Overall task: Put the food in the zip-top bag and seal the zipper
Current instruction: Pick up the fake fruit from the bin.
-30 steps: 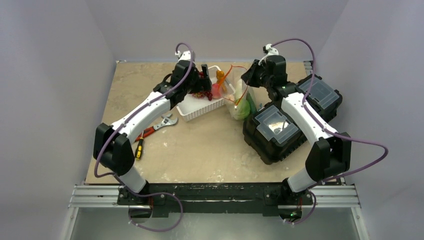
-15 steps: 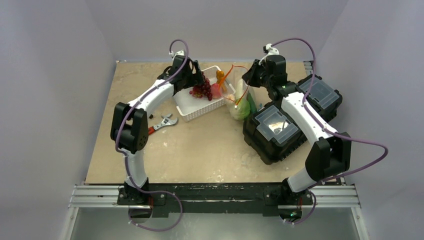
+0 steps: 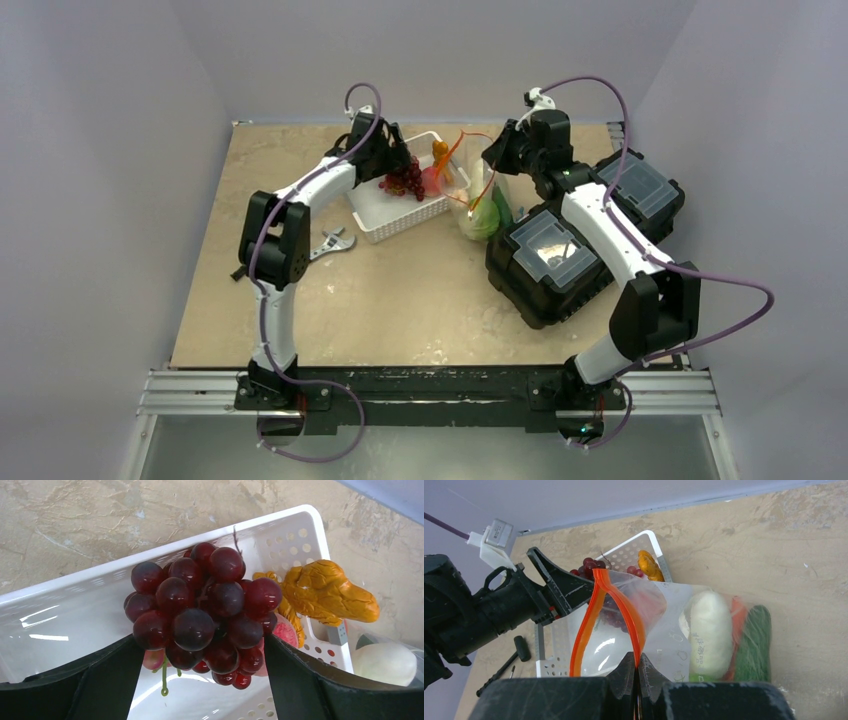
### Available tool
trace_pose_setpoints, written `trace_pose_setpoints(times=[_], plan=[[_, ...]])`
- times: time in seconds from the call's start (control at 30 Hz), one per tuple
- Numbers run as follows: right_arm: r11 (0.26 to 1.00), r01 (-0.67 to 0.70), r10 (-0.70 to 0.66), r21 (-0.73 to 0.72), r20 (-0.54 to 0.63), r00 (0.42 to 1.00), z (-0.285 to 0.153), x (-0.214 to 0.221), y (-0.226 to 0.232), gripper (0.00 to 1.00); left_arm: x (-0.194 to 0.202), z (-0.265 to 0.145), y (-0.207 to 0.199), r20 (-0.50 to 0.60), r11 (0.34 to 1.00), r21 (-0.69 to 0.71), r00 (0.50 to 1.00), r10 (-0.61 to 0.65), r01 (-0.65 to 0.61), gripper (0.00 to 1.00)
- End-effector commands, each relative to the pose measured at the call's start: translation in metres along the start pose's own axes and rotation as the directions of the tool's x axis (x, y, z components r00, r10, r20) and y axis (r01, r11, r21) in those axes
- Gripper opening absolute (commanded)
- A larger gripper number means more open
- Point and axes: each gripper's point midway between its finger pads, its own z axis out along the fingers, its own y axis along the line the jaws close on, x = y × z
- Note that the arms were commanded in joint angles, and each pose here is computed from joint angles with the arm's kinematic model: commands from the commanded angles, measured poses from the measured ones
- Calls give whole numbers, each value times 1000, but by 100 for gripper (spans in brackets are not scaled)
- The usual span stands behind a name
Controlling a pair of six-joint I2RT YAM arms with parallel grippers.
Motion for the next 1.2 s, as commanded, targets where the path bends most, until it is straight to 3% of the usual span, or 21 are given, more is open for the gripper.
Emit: trace_pose_setpoints(times=[0.0,0.2,0.53,0.7,0.87,1.17], plan=[[998,26,-22,-53,69,997,-7,-27,17,0,-23,1,-12,50,998,49,998,-37,34,86],[998,27,-23,-58,68,997,-7,-26,18,0,-19,8,-2,41,999,21,998,-39,38,80],[998,27,-23,-62,68,997,-7,-26,19,0,-22,16,9,13,999,21,999,-32,32,63],[997,28,-23,-67,71,997,-8,-26,20,0,-31,6,2,18,999,43,1000,10,-10,25],[997,29,-24,-71,74,997,-10,-27,20,0,-40,-20,-10,14,995,86,999,51,-52,0],[997,25,-19,-80,79,997,-13,-27,22,0,-60,-95,-23,77,983,135,991,113,-123,0]])
